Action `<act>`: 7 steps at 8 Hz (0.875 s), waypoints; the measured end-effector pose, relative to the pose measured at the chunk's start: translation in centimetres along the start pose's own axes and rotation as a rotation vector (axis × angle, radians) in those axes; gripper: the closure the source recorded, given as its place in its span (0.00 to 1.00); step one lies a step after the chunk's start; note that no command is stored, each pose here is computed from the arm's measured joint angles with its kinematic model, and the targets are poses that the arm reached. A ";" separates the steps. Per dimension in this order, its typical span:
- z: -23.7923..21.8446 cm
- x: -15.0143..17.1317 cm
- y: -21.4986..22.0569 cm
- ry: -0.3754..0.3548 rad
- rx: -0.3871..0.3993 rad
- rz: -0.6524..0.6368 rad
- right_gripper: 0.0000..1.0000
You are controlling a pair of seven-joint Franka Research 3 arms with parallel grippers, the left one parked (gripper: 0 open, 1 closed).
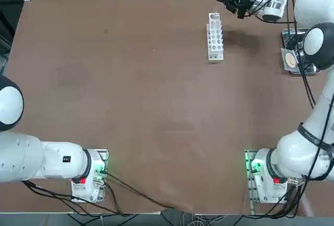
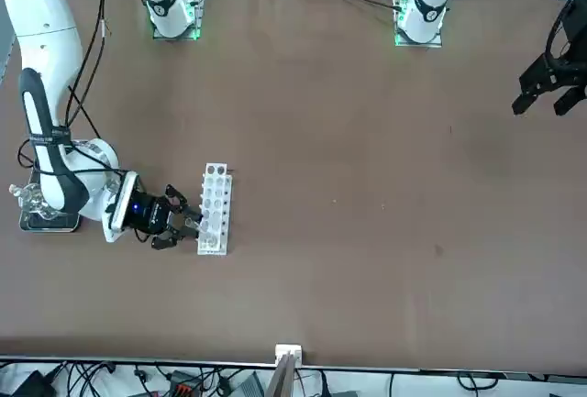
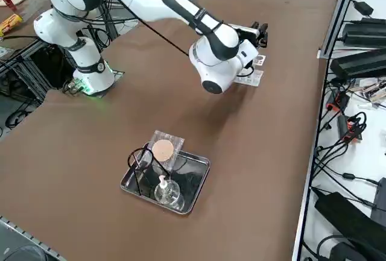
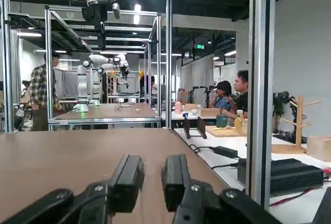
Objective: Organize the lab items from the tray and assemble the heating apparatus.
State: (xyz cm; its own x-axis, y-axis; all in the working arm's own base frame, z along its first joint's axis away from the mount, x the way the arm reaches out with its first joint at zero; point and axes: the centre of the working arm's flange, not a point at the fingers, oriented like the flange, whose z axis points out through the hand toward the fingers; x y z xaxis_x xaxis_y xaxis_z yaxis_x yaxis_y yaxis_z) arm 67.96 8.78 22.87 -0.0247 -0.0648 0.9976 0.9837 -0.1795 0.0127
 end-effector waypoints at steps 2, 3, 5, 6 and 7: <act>0.0 0.0 0.0 0.000 0.000 0.000 0.56; -0.1 0.0 0.0 0.000 -0.001 0.000 0.46; -0.5 0.0 0.2 -0.001 -0.008 -0.001 0.29; -0.9 0.1 0.3 -0.004 -0.012 0.006 0.28; -1.6 0.2 0.4 -0.022 -0.005 0.022 0.23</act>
State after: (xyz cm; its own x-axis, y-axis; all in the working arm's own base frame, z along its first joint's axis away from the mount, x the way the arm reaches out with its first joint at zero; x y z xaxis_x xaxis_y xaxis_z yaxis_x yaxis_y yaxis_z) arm 68.09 7.14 22.93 0.0007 -0.0471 0.9989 0.9830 -0.1833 -0.0094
